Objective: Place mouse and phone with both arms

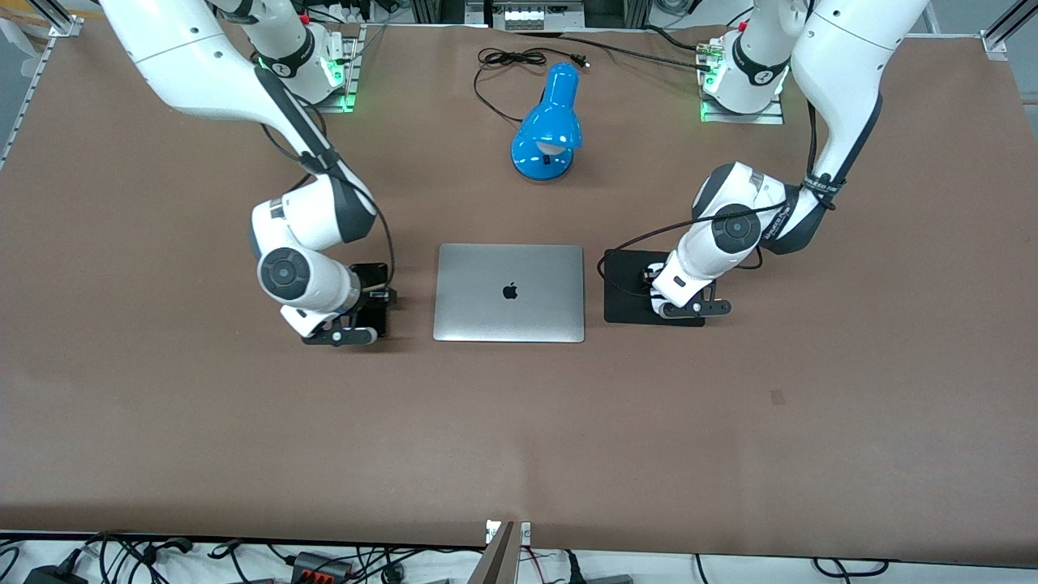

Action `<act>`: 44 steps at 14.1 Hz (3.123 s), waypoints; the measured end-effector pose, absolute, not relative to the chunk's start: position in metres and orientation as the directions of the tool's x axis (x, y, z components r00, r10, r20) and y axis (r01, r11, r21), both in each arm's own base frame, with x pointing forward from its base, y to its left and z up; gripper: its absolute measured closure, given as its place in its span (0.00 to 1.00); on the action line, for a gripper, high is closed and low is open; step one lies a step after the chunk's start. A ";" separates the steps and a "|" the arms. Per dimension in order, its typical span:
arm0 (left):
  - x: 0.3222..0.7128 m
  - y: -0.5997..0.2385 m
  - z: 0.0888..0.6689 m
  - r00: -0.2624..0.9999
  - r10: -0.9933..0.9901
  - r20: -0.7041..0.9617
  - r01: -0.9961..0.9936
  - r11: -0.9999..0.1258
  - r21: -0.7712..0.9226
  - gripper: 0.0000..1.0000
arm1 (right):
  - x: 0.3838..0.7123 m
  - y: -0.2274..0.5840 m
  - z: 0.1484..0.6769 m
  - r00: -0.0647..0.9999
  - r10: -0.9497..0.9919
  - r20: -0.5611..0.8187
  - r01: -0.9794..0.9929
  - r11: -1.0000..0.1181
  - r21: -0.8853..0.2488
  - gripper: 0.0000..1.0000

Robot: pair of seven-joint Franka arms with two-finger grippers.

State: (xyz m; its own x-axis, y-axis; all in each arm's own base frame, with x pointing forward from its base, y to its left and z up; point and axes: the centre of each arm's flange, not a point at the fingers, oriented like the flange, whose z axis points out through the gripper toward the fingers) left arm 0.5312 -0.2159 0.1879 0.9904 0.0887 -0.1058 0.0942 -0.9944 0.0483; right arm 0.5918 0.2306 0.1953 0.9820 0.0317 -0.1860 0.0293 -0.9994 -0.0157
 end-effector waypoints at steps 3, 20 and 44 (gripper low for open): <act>0.531 -0.215 0.188 0.990 0.091 -0.106 0.096 -0.994 0.048 0.00 | 0.583 0.250 0.183 0.980 0.051 -0.192 0.048 -0.999 -0.019 0.21; 0.630 -0.068 0.461 0.965 -0.049 -0.258 -0.099 -0.978 -0.184 0.00 | 0.570 0.280 0.173 0.981 0.009 -0.194 0.007 -1.000 -0.008 0.15; 0.568 -0.003 0.584 0.996 -0.081 0.029 -0.081 -0.997 -0.003 0.00 | 0.670 0.009 0.553 0.999 -0.044 0.025 -0.045 -0.999 0.022 0.00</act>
